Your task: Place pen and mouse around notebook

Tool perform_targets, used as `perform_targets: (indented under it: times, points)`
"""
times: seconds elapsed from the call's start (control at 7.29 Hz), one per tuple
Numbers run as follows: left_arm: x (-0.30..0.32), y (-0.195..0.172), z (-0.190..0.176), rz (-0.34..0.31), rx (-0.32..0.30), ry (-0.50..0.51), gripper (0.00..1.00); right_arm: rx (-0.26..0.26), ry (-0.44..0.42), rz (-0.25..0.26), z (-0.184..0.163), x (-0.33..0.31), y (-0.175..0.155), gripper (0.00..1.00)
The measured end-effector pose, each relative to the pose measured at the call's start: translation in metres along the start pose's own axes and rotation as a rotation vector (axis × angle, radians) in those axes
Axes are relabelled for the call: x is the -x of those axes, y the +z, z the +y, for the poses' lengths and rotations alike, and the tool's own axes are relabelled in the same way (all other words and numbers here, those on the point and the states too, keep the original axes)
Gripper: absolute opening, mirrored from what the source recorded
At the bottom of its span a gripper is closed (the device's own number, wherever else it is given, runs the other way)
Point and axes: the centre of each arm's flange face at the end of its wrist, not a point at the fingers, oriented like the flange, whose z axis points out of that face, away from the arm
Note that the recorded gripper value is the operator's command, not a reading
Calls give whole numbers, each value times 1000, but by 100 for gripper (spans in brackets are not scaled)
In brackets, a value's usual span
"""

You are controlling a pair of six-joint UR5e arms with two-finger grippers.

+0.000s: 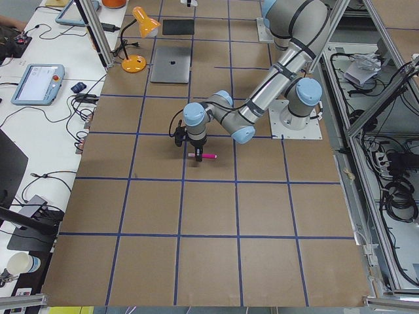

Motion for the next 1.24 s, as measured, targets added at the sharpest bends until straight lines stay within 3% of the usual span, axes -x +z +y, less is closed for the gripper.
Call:
perform_targets:
  times: [0.14,0.55,0.69,0.82,0.96,1.1,1.24]
  points:
    - [1,2,0,-5,8,-1,74,-20,-36,-35,-31,35,11,55]
    - [2,5,0,-6,17,-3,72,-13,-89,-61,-70,75,40,56]
    - [2,6,0,-5,19,-4,61,-2,-92,-64,-69,77,46,59]
    - [2,7,0,-5,20,-4,50,11,-92,-68,-66,79,54,79]
    - [2,8,0,-4,22,-5,32,20,-89,-72,-64,80,60,89]
    - [2,8,0,-4,22,-6,3,27,-86,-74,-62,81,64,91]
    - [2,8,0,-4,23,-7,0,32,-83,-75,-62,81,66,91]
